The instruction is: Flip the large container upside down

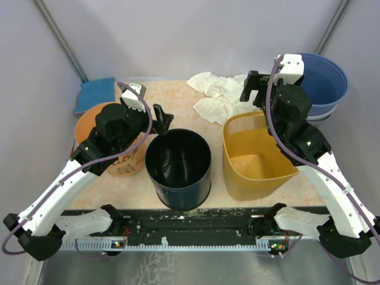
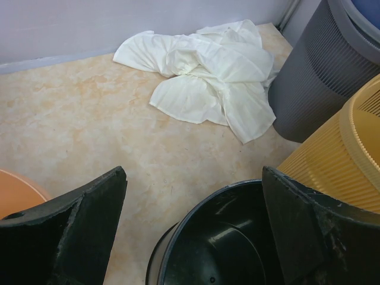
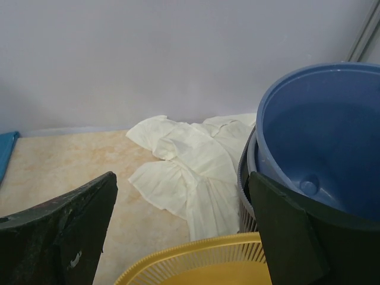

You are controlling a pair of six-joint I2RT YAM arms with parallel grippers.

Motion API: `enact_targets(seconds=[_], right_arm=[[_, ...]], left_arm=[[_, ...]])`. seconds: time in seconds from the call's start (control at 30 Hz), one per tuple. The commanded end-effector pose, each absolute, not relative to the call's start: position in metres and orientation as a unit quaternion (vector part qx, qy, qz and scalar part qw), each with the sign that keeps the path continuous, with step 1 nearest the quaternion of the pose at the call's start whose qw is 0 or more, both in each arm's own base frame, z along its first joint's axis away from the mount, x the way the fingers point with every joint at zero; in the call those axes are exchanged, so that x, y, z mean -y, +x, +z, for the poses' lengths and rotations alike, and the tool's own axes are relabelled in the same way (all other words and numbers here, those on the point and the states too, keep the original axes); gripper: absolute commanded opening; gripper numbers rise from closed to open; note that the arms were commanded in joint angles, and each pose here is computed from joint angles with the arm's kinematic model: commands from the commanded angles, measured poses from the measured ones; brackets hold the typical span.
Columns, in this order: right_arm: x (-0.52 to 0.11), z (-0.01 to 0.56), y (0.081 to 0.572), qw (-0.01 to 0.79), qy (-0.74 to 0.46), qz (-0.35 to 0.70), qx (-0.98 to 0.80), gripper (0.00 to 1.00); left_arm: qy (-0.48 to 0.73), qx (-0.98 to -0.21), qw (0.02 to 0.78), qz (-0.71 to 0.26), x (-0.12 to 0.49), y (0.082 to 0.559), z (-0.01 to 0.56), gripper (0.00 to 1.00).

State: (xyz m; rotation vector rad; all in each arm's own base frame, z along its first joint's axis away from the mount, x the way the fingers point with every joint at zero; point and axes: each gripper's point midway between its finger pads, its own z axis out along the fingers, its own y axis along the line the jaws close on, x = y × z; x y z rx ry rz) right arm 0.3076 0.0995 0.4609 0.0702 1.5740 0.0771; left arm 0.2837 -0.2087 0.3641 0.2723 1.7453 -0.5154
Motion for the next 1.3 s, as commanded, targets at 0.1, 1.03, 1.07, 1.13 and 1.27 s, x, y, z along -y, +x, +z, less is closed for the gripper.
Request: enact_targets(seconds=[0.1, 1.03, 1.07, 1.13, 1.27], right_arm=[[-0.098, 0.475, 0.299, 0.730, 0.040, 0.061, -0.680, 0.92], [-0.146, 0.444, 0.298, 0.695, -0.040, 0.145, -0.703, 0.93], [-0.147, 0.442, 0.298, 0.693, -0.040, 0.148, -0.704, 0.93], [-0.148, 0.441, 0.297, 0.692, -0.040, 0.151, -0.705, 0.93], [-0.148, 0.438, 0.296, 0.690, -0.042, 0.153, -0.706, 0.93]], left_arm=[[0.107, -0.743, 0.625, -0.215, 0.199, 0.284, 0.382, 0.99], [-0.141, -0.865, 0.478, -0.054, 0.092, 0.328, 0.307, 0.99], [-0.142, -0.866, 0.477, -0.049, 0.091, 0.328, 0.304, 0.99], [-0.144, -0.867, 0.476, -0.034, 0.086, 0.328, 0.299, 0.99], [-0.141, -0.874, 0.465, -0.019, 0.083, 0.337, 0.281, 0.99]])
